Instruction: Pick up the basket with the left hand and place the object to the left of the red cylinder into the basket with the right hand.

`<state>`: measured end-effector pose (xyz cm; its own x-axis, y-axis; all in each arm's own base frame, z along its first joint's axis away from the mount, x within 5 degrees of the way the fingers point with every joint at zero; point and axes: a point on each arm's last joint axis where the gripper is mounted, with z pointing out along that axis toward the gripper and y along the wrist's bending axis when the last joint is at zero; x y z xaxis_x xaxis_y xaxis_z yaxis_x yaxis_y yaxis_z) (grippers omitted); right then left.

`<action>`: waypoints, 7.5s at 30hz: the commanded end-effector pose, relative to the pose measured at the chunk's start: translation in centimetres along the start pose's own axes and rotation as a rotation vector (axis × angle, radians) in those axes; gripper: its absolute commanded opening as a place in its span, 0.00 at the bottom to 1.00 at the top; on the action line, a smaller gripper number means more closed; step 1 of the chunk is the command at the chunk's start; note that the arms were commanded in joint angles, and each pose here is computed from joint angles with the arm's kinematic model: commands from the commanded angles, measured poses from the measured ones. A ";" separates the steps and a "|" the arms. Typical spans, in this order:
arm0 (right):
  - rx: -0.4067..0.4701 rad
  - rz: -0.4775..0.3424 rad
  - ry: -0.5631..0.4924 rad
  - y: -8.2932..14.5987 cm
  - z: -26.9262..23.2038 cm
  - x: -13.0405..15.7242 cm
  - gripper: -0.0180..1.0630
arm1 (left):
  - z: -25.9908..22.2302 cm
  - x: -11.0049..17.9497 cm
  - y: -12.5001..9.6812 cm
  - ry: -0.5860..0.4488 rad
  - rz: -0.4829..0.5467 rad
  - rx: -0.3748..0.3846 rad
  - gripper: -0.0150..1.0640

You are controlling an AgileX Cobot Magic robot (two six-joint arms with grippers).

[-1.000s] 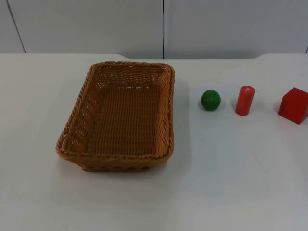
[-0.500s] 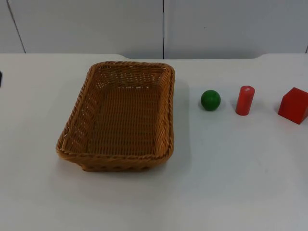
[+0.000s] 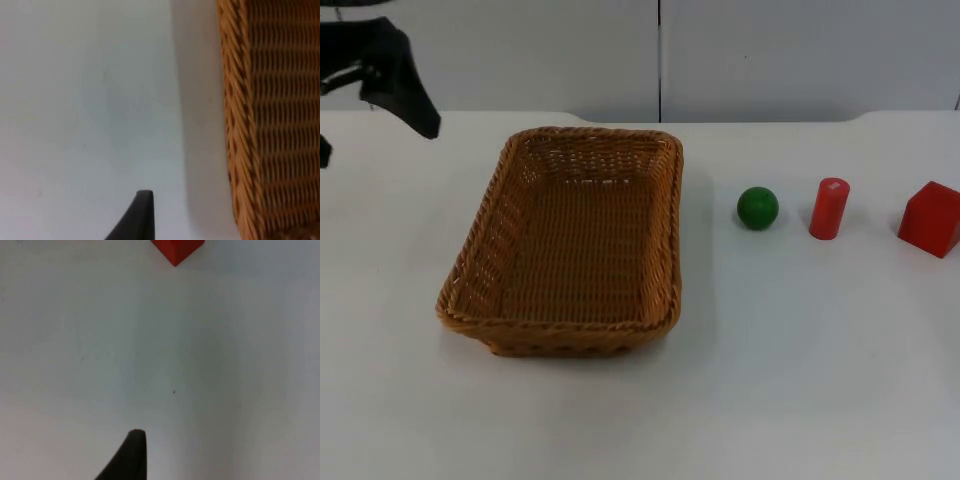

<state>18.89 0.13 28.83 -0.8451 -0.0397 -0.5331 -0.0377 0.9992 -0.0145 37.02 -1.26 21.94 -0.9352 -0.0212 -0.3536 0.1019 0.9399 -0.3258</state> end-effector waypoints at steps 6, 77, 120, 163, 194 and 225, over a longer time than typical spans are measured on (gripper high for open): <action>0.002 0.006 -0.014 -0.1 -0.1 -0.2 0.99 | 5.8 -3.4 -1.3 0.073 0.075 0.033 0.99; -0.150 -0.139 0.014 2.2 0.7 0.6 0.99 | 5.2 12.6 -4.4 0.243 -0.041 0.090 0.01; -0.283 -1.001 0.132 18.6 26.9 -19.6 0.94 | 5.3 12.5 -4.3 0.228 -0.044 0.083 0.01; -0.250 -0.593 0.009 16.7 11.2 -24.0 0.01 | 5.3 12.5 -4.3 0.227 -0.044 0.083 0.01; -0.368 -0.596 0.051 14.3 4.5 -10.1 0.01 | 5.3 12.5 -4.3 0.226 -0.046 0.084 0.01; -0.518 -0.938 -0.078 30.2 13.5 -2.9 0.68 | 5.2 12.5 -4.9 0.233 -0.102 0.136 0.01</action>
<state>27.51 30.44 18.02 -0.3441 -0.7765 -0.5278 -0.8898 0.4492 -0.0809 26.77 -7.64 14.23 -0.9940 -0.0035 -0.1094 0.0460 0.8937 -0.4464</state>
